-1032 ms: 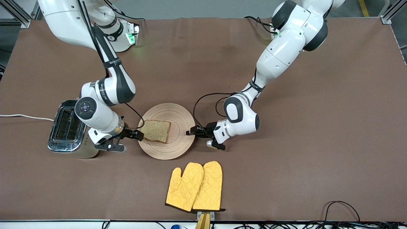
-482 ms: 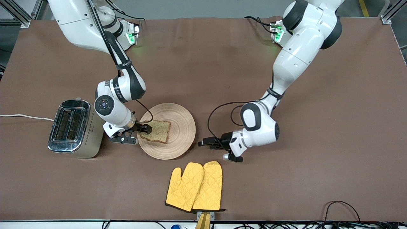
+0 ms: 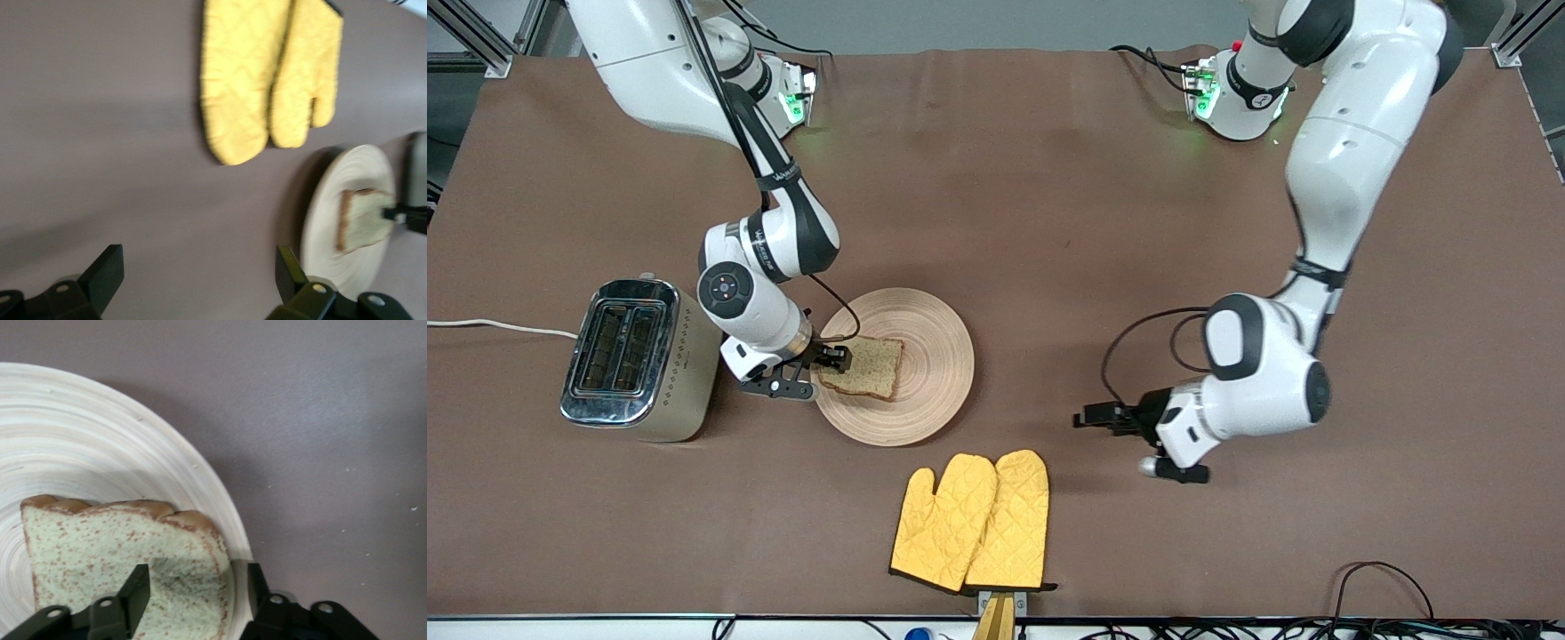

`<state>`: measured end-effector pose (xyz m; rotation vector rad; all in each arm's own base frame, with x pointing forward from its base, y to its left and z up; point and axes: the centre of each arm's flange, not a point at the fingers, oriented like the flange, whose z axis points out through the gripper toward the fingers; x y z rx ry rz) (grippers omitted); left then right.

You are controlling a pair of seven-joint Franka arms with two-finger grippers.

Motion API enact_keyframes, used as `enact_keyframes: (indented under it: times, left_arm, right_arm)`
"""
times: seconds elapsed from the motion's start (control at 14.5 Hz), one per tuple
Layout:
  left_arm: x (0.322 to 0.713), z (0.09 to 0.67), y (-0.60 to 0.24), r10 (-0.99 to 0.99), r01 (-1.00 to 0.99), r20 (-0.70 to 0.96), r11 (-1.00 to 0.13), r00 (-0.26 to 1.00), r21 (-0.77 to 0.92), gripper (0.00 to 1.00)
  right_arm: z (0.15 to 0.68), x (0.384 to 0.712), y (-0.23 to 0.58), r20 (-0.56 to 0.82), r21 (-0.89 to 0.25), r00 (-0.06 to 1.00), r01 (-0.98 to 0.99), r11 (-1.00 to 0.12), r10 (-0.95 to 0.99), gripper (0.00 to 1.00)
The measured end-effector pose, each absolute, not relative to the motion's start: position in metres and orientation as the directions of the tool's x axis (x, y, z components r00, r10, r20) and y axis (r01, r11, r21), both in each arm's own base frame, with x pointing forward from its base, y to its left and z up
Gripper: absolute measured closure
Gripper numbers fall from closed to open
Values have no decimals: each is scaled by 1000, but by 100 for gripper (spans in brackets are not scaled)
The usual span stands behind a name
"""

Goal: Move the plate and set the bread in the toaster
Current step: 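Hold the bread with the right gripper while the left gripper withdraws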

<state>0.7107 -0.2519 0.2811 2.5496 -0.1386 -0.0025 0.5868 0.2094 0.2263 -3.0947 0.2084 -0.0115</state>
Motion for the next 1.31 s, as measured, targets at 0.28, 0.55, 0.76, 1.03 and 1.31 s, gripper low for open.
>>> enact_keyframes:
  times: [0.28,0.55,0.76,1.03,1.31]
  left_arm:
    - [710,333,-207,-184,-180,28,-903,983,390,0]
    - [706,388,-157,-243,-243,26,-948,970,207,0]
    - [694,445,-148,-276,-280,51,-954,960,105,0]
    - [673,510,-121,-252,-255,59,-965,966,57,0]
    - [655,557,-81,-199,-201,63,-979,978,32,0]
  right_arm:
    - [226,586,211,4,-38,990,-140,-989,-140,51]
    - [226,588,204,5,-34,989,-151,-988,-151,54]
    - [226,588,204,5,-33,988,-153,-988,-153,59]
    - [225,588,204,5,-33,988,-153,-988,-153,70]
    - [225,588,203,5,-32,988,-156,-987,-156,95]
